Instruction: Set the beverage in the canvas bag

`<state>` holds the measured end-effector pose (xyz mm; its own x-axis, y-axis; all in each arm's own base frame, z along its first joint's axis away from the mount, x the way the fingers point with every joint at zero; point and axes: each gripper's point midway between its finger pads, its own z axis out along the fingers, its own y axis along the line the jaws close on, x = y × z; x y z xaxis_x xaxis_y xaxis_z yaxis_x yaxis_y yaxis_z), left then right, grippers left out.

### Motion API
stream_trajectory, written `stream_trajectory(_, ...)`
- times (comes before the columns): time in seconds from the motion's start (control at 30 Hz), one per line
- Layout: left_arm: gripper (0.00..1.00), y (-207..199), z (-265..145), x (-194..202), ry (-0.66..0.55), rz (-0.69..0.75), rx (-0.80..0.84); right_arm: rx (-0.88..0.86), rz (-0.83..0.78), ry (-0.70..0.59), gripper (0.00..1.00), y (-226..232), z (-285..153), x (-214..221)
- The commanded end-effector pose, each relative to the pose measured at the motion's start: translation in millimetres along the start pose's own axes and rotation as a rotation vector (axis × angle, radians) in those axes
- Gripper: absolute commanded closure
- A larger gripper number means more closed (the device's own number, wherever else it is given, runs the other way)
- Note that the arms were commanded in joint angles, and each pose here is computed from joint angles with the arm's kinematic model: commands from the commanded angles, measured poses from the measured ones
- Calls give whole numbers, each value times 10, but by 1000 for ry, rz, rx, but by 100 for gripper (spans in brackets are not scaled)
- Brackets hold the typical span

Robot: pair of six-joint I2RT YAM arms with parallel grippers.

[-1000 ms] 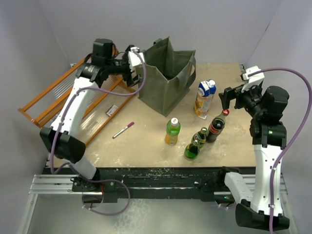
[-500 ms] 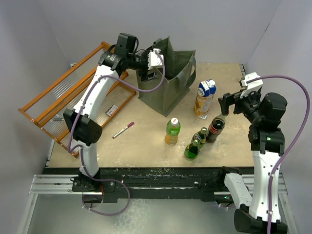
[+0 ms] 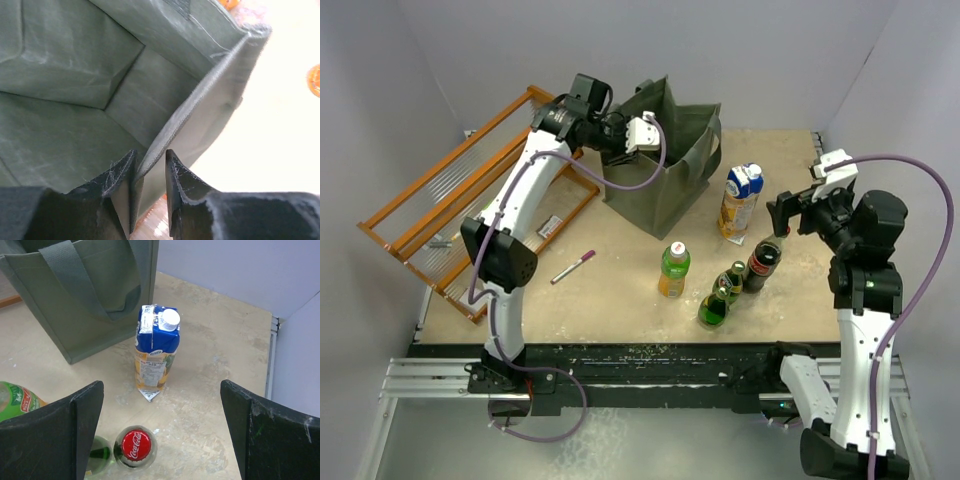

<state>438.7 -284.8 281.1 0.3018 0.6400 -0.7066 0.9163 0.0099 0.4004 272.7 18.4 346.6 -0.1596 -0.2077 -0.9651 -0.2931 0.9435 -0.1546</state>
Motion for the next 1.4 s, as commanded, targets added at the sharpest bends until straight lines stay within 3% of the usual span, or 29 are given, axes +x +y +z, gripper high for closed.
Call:
stream_trajectory(0.0,70,-304,-278,-256,-6,-8,42,-17,-32,-47,0,-11,27,-165)
stream_trajectory(0.1,76,-510,-341,-292,7,-29,96,-22,-30,-52,0,-8,43,-173)
stream_trajectory(0.23,92,-786,-360,-295,27,-62,175,-34,-24,-49,0,6,68,-156)
stream_trajectory(0.4,100,-1071,-442,-189,122,-92,226,-44,-30,-49,0,22,60,-171)
stream_trajectory(0.73,99,-1447,-761,-53,211,-134,234,-127,-48,17,0,81,151,-117)
stream_trajectory(1.03,97,-1421,-734,-260,137,-176,253,-122,-4,29,0,10,333,-136)
stream_trajectory(1.37,88,-1617,-567,-335,100,-229,322,-17,15,132,0,-141,810,13)
